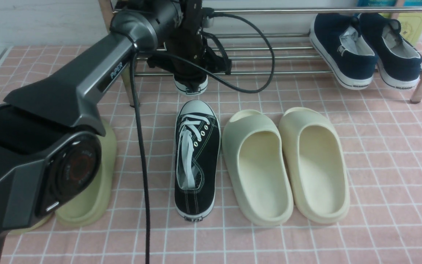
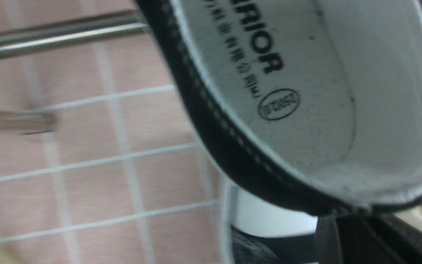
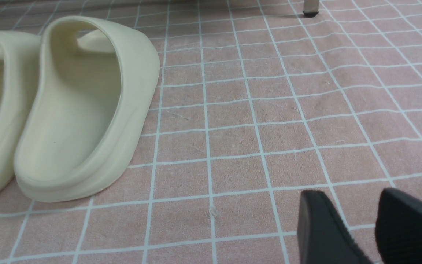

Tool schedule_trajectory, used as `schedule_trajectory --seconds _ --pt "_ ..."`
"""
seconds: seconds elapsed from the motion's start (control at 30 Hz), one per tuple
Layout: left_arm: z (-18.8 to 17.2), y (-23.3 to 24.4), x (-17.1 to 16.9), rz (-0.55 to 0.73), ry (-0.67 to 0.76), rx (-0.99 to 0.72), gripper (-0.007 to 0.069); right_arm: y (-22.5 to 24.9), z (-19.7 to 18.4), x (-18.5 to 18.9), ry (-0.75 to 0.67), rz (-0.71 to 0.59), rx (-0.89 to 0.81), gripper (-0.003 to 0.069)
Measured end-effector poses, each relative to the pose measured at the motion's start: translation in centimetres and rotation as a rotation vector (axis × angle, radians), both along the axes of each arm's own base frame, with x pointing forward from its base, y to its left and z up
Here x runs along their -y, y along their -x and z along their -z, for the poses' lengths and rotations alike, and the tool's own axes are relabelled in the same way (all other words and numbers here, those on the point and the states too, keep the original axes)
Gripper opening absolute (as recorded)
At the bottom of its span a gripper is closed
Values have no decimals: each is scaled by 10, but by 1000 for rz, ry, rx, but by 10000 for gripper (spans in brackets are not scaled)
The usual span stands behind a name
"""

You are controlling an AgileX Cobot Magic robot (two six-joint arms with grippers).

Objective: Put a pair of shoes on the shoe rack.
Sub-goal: Use the left arm to put a shoe into the shoe rack, then use the left arm to grab the shoe closest to it

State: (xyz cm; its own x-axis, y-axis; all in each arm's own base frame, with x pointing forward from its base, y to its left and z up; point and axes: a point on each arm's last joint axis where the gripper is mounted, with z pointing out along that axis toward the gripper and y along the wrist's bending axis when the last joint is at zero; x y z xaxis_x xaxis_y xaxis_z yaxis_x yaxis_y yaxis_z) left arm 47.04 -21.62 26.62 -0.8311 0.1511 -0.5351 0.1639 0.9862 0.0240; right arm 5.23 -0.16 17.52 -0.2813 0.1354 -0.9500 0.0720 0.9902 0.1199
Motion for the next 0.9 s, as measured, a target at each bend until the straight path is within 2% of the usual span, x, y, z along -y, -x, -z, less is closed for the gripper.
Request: schedule_trajectory --seconds 0.07,0.2,0.43,0.53,0.73,0.83,0.9 --pt "-1 -2 -6 -27 -51 19 13 0 0 0 0 0 0 238" --pt "0 -1 -8 -27 -64 6 14 0 0 0 1 0 0 238" --pt "-13 14 -2 132 -8 -90 20 0 0 0 2 -1 0 238" --pt "-55 30 -5 194 27 -27 22 0 0 0 2 -1 0 238" --pt "-129 67 -21 210 94 108 27 0 0 0 2 -1 0 238" --pt "-144 87 -25 228 153 94 36 0 0 0 2 -1 0 238" --pt "-139 99 -26 241 172 44 43 0 0 0 2 -1 0 238"
